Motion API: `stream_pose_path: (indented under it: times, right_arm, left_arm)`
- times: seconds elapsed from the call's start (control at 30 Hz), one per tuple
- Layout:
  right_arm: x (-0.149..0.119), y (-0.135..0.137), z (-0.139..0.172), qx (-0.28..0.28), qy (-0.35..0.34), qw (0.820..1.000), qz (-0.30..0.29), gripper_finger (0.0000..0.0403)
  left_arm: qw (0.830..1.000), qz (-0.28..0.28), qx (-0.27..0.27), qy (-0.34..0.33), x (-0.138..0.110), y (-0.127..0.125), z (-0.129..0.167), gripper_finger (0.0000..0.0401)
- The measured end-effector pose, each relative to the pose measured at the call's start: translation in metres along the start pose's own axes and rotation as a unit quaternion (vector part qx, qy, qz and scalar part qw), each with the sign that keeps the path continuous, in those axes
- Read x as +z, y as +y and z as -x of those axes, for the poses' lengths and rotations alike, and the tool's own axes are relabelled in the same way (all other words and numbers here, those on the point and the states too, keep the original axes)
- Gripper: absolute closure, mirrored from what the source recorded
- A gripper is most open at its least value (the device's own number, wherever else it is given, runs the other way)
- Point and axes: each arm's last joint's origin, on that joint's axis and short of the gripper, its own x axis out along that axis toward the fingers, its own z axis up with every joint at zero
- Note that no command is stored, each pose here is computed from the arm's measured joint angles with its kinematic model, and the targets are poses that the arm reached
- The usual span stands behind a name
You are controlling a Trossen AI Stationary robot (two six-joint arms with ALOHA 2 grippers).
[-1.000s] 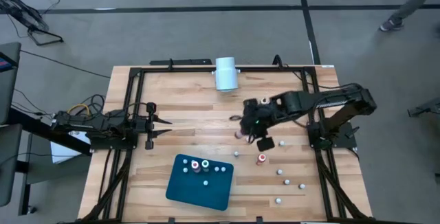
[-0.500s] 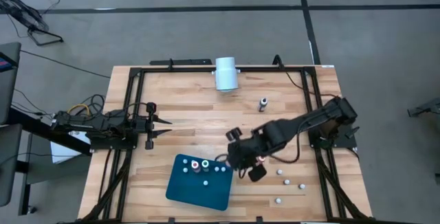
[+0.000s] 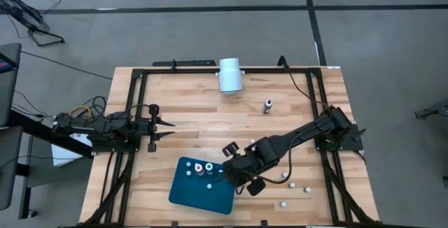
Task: Pick & Place food coloring
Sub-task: Put the large red food coloring bottle into the blue bin
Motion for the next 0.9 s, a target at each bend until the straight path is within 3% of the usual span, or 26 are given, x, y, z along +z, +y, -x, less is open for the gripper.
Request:
stream_pose_path:
  times: [0.4, 0.9]
  right_arm:
    - [0.005, 0.003, -0.035, 0.02, 0.017, 0.999, 0.036, 0.0293]
    - [0.005, 0.007, -0.054, 0.031, 0.037, 0.996, 0.08, 0.0293]
  left_arm:
    - [1.0, 0.0, 0.0, 0.0, 0.0, 0.0, 0.0, 0.0296]
    - [1.0, 0.0, 0.0, 0.0, 0.0, 0.0, 0.0, 0.0296]
